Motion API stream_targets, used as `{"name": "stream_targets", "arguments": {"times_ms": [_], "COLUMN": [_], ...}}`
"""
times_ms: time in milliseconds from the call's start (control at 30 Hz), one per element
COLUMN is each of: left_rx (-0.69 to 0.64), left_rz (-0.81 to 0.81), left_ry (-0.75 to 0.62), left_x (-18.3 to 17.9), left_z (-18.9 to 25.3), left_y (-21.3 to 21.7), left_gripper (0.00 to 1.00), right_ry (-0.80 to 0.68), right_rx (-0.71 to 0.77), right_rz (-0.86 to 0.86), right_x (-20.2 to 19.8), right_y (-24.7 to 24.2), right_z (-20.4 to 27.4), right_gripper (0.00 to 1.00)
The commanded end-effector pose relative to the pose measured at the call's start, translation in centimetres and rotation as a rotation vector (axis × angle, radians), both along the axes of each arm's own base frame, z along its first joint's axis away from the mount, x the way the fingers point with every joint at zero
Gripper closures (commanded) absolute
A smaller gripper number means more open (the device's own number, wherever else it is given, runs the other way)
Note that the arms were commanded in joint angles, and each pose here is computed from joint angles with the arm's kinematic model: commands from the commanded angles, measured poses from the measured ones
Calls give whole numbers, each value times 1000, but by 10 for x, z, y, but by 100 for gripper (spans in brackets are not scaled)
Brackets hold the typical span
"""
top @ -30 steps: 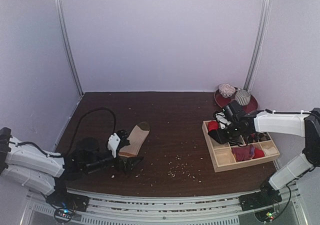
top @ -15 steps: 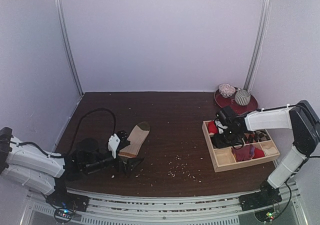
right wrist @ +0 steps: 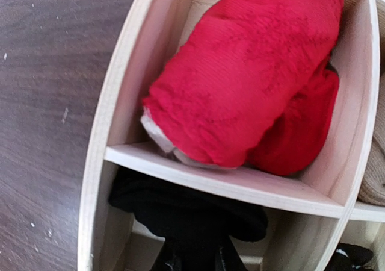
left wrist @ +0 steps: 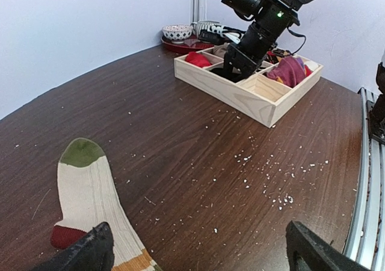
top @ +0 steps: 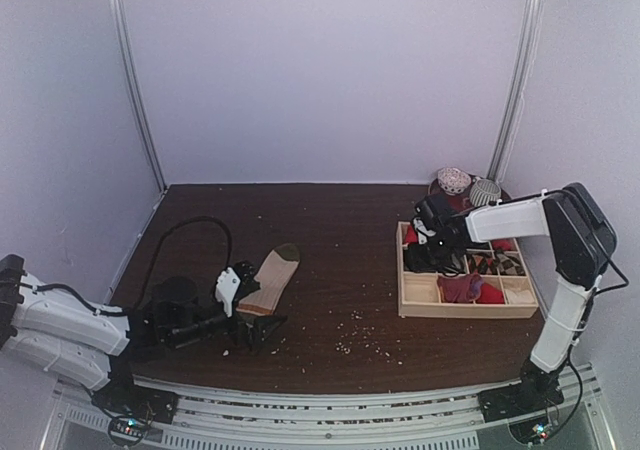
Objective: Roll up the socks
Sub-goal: Place the sock in the storage box.
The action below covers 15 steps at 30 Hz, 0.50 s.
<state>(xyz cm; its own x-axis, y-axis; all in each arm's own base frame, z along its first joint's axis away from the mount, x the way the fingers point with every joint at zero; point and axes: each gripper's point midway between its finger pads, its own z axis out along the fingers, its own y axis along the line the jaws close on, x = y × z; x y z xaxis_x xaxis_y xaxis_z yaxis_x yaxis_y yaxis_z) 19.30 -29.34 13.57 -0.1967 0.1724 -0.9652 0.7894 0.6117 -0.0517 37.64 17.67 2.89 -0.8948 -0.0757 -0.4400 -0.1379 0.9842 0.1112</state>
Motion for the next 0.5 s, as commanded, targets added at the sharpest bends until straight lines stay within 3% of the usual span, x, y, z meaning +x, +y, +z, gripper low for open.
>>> {"name": "stream_targets", "arguments": {"times_ms": [0, 233, 467], "left_rx": [-16, -15, 2], "left_rz": [19, 21, 20], "left_ry": [-17, -20, -16], "left_x": [4, 4, 6], "left_z": [7, 7, 4], "left_y": [2, 2, 0], "left_gripper": [2, 2, 2], "right_ry": [13, 28, 52], "right_rx": [40, -96, -221], "right_rz": [36, 50, 98], "right_x": [8, -13, -9], "right_y": [15, -15, -27], "right_z": [-8, 3, 9], "right_gripper": [96, 96, 96]}}
